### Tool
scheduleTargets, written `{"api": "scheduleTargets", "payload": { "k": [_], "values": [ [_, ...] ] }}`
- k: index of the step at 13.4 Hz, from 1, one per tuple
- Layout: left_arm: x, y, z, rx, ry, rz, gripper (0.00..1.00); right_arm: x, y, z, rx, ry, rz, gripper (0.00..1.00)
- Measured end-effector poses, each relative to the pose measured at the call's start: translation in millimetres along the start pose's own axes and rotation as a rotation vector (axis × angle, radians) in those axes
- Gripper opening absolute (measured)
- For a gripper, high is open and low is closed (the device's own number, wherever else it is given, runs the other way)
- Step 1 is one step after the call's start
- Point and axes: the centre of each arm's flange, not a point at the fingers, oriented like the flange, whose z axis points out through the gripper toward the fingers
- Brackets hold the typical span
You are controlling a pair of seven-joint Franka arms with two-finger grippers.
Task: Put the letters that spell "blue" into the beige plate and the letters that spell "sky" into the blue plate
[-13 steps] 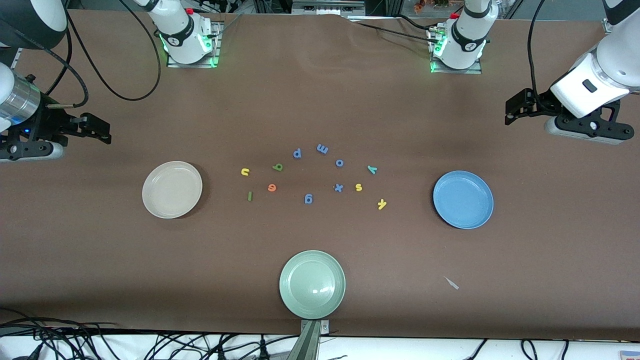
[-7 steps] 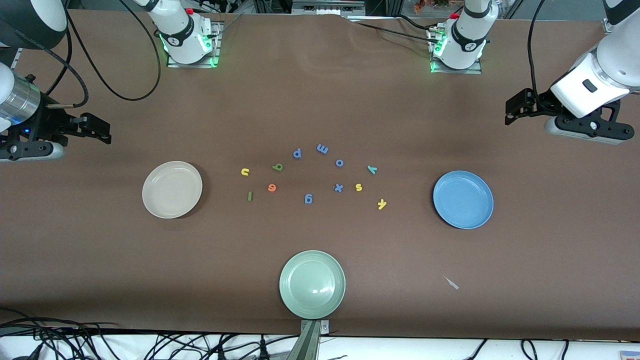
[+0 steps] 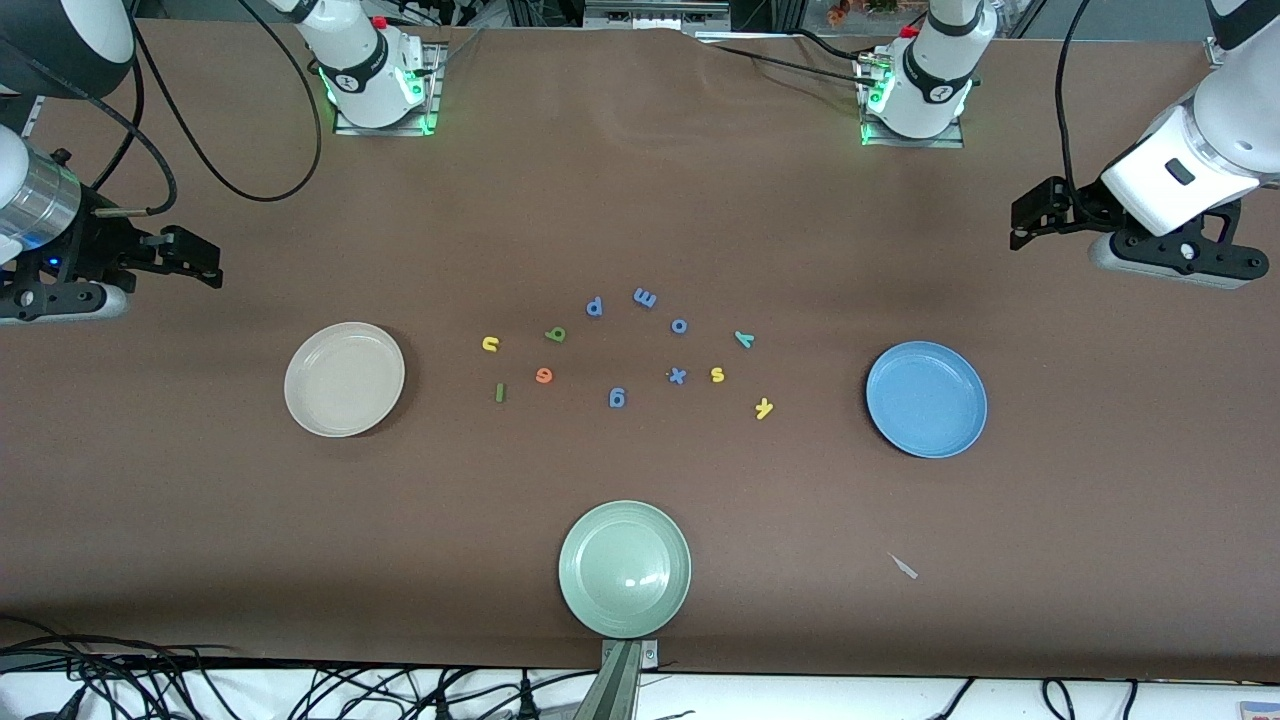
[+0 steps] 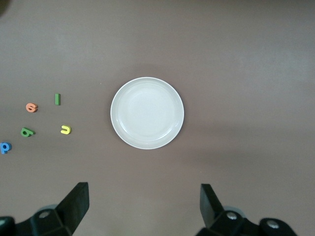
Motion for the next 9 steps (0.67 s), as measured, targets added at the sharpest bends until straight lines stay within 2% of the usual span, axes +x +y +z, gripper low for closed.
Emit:
{"api": "scheduleTargets", "payload": {
  "k": [5, 9],
  "values": [
    [-0.4, 0.3, 1.2, 0.0, -0.008, 0.001, 1.0, 0.0, 0.0, 0.0, 0.0, 0.0, 0.0, 1.0],
    [14.3, 3.1, 34.4, -0.012, -0.08, 0.01, 1.0, 0.0, -0.1, 0.1, 0.0, -0.001, 0.0, 1.0]
  ]
}}
